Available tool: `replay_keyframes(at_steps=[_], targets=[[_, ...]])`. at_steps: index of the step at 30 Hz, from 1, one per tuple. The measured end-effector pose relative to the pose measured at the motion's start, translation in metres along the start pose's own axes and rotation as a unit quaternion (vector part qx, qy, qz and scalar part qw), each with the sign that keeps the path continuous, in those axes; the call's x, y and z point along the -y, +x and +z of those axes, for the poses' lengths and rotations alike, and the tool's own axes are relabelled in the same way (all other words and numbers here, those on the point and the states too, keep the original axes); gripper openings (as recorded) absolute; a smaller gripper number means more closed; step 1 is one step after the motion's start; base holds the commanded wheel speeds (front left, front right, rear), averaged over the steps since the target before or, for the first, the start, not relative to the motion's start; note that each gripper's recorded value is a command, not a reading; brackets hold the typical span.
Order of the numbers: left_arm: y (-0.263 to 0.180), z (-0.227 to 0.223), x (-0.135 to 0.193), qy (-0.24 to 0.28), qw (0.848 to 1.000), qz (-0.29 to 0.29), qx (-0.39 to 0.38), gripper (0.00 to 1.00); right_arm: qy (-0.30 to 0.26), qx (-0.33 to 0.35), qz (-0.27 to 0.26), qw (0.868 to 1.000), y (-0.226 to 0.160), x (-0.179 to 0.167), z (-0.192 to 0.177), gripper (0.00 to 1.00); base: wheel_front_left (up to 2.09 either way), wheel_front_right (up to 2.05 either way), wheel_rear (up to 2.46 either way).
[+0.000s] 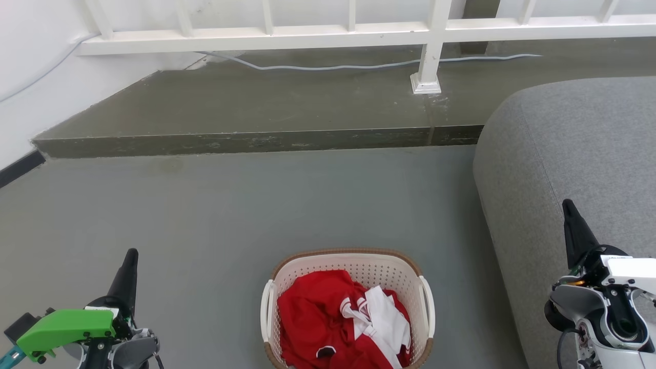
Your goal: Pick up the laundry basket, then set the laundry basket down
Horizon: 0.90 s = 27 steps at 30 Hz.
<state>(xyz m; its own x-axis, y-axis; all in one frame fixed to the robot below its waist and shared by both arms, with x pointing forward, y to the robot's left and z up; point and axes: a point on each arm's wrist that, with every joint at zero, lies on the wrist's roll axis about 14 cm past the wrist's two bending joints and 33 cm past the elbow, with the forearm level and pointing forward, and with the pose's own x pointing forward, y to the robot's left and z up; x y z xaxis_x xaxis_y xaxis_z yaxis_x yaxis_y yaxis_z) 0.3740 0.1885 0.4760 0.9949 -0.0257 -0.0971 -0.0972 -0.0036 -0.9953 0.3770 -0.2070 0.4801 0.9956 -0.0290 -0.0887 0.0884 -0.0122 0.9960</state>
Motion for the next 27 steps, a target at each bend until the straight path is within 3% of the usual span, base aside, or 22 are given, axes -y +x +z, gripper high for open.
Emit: replay_keyframes(at_steps=[27], targets=[[0.0,0.0,0.0001,0.0,1.0,0.0,0.0,0.0,0.0,0.0,0.0,1.0,0.0,-0.0001,-0.0001,0.0,0.0,0.0,0.0]])
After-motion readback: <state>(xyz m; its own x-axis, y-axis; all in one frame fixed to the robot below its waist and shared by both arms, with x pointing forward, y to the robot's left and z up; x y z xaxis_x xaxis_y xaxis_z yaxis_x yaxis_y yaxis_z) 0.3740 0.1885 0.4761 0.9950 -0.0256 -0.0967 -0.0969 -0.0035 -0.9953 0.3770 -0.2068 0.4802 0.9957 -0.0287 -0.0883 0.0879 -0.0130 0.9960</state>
